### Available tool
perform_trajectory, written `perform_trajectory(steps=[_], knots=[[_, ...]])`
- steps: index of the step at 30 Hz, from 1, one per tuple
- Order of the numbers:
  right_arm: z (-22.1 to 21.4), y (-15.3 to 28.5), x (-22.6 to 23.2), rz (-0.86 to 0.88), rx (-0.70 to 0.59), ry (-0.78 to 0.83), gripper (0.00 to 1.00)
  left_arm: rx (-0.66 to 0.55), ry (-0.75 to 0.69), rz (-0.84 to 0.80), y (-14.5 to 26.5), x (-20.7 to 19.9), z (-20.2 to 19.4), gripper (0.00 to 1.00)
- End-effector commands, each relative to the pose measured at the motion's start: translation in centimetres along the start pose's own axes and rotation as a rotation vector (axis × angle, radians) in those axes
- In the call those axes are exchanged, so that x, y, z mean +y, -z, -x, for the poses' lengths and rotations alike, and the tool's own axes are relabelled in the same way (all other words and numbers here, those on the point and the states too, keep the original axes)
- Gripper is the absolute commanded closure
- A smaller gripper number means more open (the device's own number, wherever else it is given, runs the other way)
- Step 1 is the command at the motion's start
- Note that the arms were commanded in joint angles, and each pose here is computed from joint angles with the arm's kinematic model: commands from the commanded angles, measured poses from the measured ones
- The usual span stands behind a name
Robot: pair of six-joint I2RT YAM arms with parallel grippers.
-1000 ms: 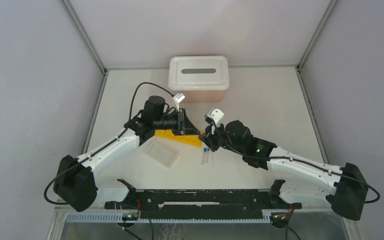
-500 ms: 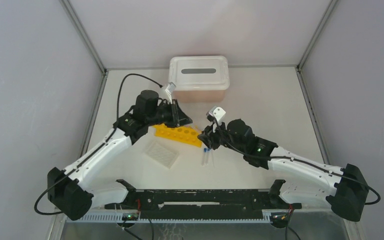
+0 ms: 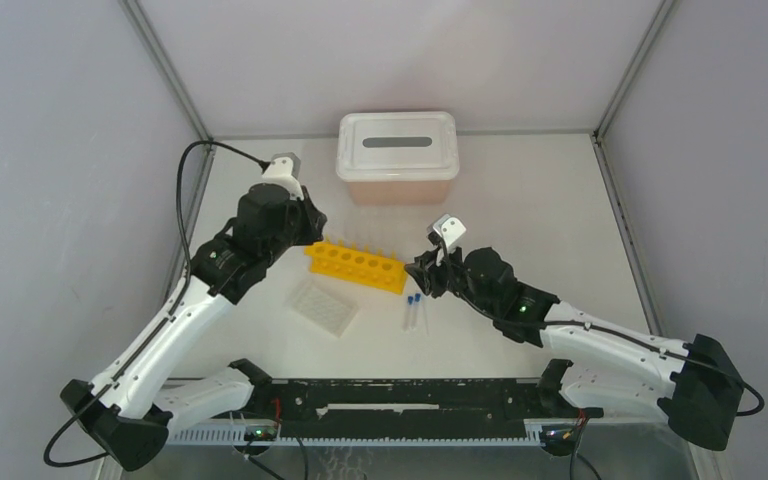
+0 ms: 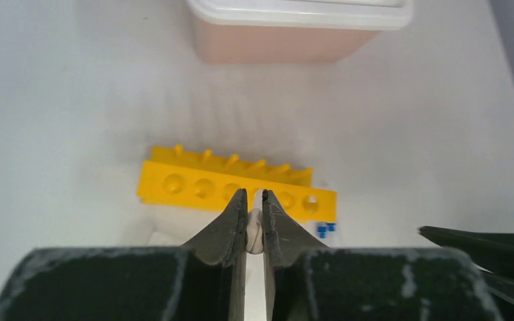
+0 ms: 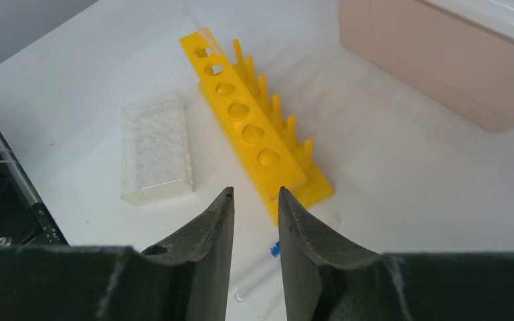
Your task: Organize the chemistry lab equipment
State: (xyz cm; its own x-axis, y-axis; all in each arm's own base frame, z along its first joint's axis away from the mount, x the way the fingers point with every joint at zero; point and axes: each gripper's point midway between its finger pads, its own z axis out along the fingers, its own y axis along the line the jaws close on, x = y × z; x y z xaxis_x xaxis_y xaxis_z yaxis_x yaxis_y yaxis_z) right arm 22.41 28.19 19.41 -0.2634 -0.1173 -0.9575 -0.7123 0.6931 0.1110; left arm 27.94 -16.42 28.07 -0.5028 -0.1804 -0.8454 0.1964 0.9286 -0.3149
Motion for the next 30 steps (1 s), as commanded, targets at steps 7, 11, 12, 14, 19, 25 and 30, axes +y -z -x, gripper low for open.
perform_trajectory(steps=[7,11,12,14,19,25,30], knots=[[1.7,-0.9,-1.3,-0.073,-0.090,-0.021,0.62,-0.008,-0.100,0.220,-1.2,3.5,-0.5,0.88],[1.3,-1.3,-1.5,-0.075,-0.080,-0.022,0.62,0.016,-0.111,0.222,-1.8,3.5,-1.3,0.88],[1.1,-1.3,-1.5,-0.075,-0.077,-0.022,0.62,0.023,-0.112,0.217,-2.0,3.4,-1.5,0.88],[1.0,-1.4,-1.6,-0.075,-0.074,-0.023,0.62,0.032,-0.111,0.201,-2.2,3.0,-1.7,0.88],[0.9,-1.5,-1.9,-0.075,-0.073,-0.031,0.62,0.066,-0.119,0.166,-2.9,2.1,-2.6,0.88],[0.6,-1.6,-2.0,-0.074,-0.071,-0.034,0.62,0.087,-0.131,0.160,-3.4,1.8,-3.5,0.88],[0.5,-1.5,-2.1,-0.074,-0.072,-0.036,0.62,0.097,-0.137,0.160,-3.9,1.5,-4.1,0.89]])
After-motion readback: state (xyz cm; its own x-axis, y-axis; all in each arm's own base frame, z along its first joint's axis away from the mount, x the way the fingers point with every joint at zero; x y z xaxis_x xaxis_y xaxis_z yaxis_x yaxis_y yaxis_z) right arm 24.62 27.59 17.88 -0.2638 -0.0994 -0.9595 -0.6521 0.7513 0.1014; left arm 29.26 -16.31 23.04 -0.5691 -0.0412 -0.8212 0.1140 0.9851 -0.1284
